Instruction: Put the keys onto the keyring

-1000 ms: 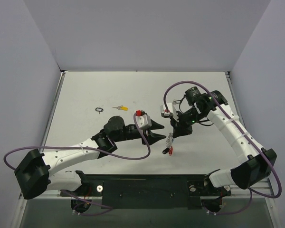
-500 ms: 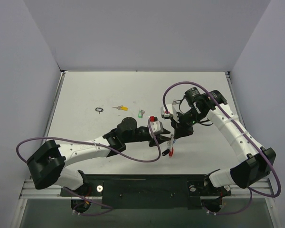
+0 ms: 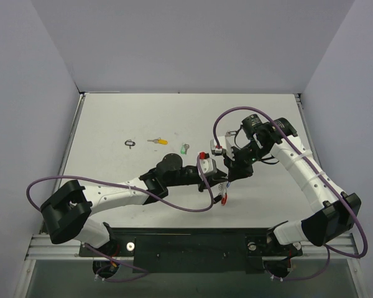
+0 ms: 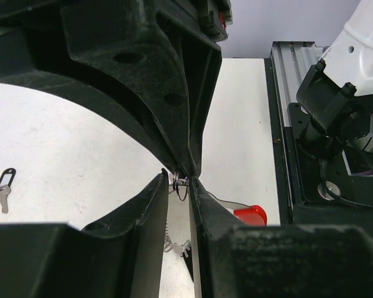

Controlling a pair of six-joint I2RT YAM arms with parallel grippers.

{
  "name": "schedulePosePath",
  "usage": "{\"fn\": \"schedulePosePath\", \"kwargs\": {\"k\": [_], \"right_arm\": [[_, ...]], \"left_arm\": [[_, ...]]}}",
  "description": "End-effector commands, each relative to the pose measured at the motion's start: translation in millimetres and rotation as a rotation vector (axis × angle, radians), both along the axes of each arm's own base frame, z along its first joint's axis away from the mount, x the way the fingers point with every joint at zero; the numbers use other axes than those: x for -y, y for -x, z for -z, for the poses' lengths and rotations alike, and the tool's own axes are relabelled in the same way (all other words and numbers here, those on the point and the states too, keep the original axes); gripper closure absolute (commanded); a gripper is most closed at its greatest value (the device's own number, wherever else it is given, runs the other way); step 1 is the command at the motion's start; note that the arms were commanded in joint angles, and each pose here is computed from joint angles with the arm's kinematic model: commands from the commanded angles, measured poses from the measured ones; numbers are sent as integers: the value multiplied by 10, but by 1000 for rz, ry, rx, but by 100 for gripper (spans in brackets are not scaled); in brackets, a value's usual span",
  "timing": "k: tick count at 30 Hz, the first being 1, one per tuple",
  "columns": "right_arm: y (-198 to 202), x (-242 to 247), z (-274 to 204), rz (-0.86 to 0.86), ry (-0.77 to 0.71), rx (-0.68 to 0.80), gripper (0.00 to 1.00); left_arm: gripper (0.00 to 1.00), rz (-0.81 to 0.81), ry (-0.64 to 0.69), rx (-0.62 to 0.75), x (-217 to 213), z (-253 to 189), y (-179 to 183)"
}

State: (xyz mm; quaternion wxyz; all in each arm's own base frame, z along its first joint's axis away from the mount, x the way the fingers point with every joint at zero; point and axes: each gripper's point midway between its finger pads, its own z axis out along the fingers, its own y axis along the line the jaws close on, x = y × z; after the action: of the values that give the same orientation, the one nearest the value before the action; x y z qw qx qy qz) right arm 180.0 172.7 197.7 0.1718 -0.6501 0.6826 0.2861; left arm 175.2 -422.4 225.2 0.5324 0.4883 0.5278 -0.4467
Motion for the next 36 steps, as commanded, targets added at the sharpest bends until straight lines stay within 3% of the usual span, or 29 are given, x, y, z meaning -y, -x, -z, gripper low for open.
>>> {"fn": "schedulePosePath", "kwargs": {"k": [1,11,16,20,21,22,23,24,25,26,29,36], "right_arm": [[100,-16,-97,-13,-29,-28,100],[100,-24,-108,-12,-34,-27,100],[101,-22,-118,-9,-38,-27,100],[97,-18,-145,7,-60,-31,100],[118,-34,-176,10,-84,-39,98],[93,-14,-195,28,-101,-37,82],[110,-36,-246,30,-143,-38,75],[79,-3,-284,53,-166,-30,68],[103,-23,-341,54,-214,-32,65],[82,-3,-378,68,-241,-24,62],[101,-23,-506,88,-346,-31,61],[152,-110,-665,83,-451,-52,60]], "left_arm": [[71,4,89,51,85,-348,-24],[78,1,87,50,78,-347,-25],[100,16,62,43,95,-302,-10],[100,-12,59,19,54,-265,-28],[100,-35,103,32,26,-376,-52],[100,-46,111,3,-14,-310,-31],[100,-77,203,9,-59,-525,-56],[100,-95,220,-33,-123,-439,-43],[100,-117,335,-13,-194,-701,-55],[100,-126,368,-63,-256,-667,-34],[100,-136,597,-58,-447,-1069,4],[100,-160,814,-106,-655,-1374,-25]]}}
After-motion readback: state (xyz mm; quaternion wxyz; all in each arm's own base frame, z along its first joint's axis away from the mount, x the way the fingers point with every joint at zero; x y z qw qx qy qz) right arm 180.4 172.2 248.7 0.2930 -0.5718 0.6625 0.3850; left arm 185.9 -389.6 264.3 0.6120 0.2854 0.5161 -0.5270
